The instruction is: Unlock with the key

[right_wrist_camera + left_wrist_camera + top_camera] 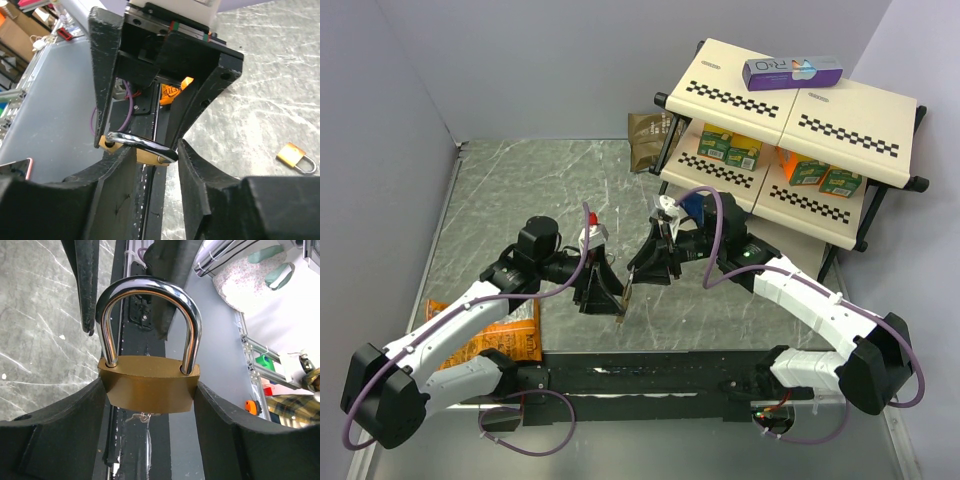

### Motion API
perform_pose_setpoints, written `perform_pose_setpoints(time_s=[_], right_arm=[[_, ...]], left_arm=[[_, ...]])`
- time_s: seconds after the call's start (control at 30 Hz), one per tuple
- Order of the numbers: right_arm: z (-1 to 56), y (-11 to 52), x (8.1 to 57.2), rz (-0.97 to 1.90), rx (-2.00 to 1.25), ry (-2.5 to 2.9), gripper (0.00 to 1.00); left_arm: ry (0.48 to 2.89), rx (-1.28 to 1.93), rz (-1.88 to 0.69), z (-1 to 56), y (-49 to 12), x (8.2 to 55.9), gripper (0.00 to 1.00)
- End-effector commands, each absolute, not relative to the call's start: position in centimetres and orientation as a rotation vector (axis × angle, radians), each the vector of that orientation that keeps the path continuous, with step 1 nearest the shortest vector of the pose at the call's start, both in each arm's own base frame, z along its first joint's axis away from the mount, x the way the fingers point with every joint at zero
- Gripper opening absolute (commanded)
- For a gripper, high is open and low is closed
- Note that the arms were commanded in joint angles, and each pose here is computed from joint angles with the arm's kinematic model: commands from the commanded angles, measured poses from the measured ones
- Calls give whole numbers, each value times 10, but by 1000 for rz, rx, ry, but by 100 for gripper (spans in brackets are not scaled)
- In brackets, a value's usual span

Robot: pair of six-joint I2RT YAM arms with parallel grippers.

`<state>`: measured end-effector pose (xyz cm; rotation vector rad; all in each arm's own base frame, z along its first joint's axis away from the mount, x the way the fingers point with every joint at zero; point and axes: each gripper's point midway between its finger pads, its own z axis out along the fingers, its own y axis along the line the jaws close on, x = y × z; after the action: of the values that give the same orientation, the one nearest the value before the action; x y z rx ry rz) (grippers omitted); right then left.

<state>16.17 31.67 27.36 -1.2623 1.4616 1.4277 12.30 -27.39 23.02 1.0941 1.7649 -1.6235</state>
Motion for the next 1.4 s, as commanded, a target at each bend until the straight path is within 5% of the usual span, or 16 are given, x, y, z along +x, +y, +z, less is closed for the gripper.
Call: perform_pose_setpoints(time_s=[0.0,0.2,0.67,1.37], right_arm=[[289,315,155,1420,-1286,1387,43],[287,314,161,1389,-1251,1412,23],[277,318,183,1337,-1117,1554,1],[257,337,238,1411,-506,1900,0]], left_arm=[[1629,1116,-1547,253,-276,133,1],[1638,1085,-1503,253,-276,139,1],[1746,870,-1219,242,-267,183,1],[1906,590,-860,215,-247,233,1]])
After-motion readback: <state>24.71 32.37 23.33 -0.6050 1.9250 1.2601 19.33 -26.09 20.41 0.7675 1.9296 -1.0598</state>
